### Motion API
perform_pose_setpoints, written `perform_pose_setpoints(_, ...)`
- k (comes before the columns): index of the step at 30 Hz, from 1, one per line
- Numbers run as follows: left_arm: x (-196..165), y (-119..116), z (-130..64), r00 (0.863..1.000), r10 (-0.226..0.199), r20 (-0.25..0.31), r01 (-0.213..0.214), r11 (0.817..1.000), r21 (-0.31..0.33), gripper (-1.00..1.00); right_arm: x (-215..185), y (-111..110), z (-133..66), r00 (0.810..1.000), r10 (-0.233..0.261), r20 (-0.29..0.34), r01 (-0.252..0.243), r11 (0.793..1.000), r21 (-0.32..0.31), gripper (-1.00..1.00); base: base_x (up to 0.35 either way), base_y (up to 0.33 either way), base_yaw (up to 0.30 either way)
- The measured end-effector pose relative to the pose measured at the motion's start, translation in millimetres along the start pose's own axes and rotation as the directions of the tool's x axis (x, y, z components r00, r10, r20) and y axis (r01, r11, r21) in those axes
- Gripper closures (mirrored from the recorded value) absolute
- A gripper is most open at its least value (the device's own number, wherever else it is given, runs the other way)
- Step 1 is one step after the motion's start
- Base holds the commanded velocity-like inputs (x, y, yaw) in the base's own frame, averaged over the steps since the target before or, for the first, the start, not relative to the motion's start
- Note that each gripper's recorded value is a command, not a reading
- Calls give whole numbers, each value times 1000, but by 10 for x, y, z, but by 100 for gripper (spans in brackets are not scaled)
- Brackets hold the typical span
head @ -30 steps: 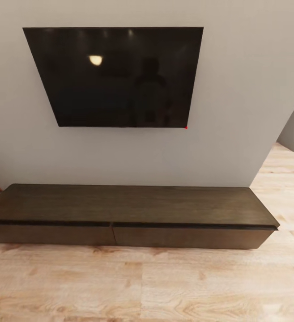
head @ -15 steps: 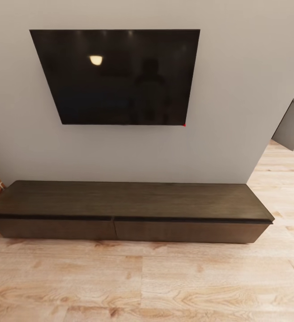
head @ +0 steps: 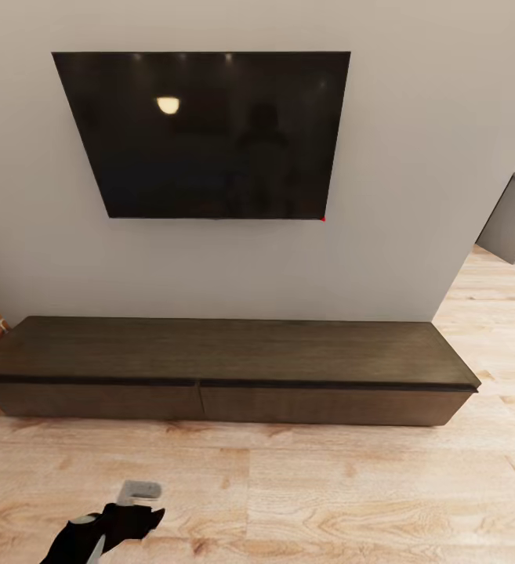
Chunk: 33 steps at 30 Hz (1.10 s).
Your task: Place each of the two pumpkins and all three candles from the living room inside a cabinet in the living room (use any cabinet), then make sure every cabinet is closed, and position the cauldron so it is next to a table in the living room.
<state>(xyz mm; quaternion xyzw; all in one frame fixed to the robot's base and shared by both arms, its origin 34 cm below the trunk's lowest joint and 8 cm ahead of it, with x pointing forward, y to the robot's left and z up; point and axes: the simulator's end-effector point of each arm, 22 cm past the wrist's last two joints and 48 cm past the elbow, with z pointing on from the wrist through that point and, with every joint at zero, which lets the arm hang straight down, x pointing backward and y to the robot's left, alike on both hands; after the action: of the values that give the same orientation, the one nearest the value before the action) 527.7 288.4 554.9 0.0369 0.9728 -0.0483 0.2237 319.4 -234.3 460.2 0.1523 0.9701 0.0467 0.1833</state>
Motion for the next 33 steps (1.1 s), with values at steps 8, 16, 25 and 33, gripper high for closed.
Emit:
perform_pose_setpoints(8,-116,-85,-430,938,47,342,6,989,-150,-100,-1399,349,-166,957,9,289,12,998,-69,-100,0,0,0)
perform_pose_setpoints(16,154,-43,-372,938,25,345,46,980,-195,-100,-1955,-119,-362,903,128,410,-132,991,-19,-100,0,0,0)
perform_pose_setpoints(25,202,-35,-367,939,19,344,53,978,-199,-100,-1764,-362,-307,899,211,383,-228,974,-2,-100,0,0,0)
perform_pose_setpoints(33,211,-31,-366,939,21,343,52,978,-202,-100,-1602,-367,-246,909,226,350,-243,970,6,-100,0,0,0)
